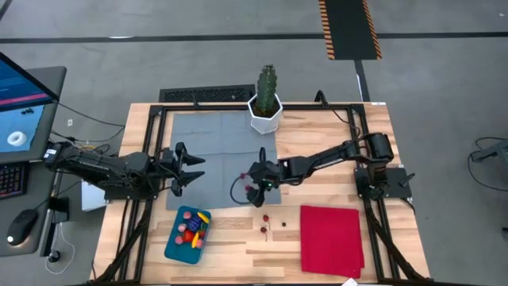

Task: Pick and placing Produce into tupperware
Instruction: Put the cherry into the blue bin

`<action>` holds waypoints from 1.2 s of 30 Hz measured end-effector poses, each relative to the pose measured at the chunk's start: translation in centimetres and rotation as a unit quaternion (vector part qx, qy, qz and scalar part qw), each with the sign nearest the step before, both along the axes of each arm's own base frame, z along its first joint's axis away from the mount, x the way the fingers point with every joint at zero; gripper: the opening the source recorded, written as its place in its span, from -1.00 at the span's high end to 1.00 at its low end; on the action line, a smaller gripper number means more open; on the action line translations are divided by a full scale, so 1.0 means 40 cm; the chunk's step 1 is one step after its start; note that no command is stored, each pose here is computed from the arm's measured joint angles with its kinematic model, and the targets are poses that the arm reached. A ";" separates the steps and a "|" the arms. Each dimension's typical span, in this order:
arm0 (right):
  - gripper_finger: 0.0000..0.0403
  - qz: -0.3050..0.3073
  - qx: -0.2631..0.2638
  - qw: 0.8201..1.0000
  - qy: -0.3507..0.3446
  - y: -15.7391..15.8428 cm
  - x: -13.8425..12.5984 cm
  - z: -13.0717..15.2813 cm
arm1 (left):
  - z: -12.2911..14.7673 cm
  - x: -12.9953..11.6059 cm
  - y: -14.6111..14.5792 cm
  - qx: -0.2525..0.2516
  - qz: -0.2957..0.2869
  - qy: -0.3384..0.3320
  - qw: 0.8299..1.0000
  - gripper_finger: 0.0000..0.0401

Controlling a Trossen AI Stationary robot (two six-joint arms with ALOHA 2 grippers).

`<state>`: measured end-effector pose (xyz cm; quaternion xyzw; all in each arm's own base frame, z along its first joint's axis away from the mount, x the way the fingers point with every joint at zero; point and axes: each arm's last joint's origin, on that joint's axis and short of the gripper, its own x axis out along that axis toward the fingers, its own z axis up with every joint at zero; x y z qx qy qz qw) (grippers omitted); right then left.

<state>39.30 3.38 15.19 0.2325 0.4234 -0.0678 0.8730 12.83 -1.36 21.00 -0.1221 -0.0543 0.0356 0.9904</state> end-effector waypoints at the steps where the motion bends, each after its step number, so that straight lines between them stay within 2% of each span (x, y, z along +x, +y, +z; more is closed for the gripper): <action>1: -0.58 0.002 -0.016 1.000 0.010 0.001 -0.004 -0.004 | 0.000 0.000 0.000 0.000 0.000 0.000 1.000 -0.08; 3: -0.58 -0.006 -0.055 0.998 0.027 0.010 -0.013 -0.009 | 0.000 0.000 0.000 0.000 0.000 0.000 1.000 -0.08; 7: -0.58 0.026 -0.116 0.993 0.019 0.042 -0.016 -0.008 | 0.000 0.000 0.000 0.000 0.000 0.001 1.000 -0.08; 13: -0.58 0.024 -0.108 0.994 -0.010 0.066 -0.008 0.000 | 0.000 0.000 0.001 0.001 0.007 0.001 1.000 -0.08; 17: -0.58 -0.006 -0.137 0.991 -0.010 0.048 -0.006 0.001 | 0.000 0.000 0.003 0.000 0.021 0.001 1.000 -0.08; 21: -0.58 -0.024 -0.139 0.990 -0.007 0.018 -0.003 0.001 | 0.000 0.000 0.004 -0.001 0.029 0.001 1.000 -0.08; 36: -0.58 -0.024 -0.103 0.994 0.004 0.007 -0.001 -0.013 | 0.000 0.000 0.004 -0.001 0.029 0.001 1.000 -0.08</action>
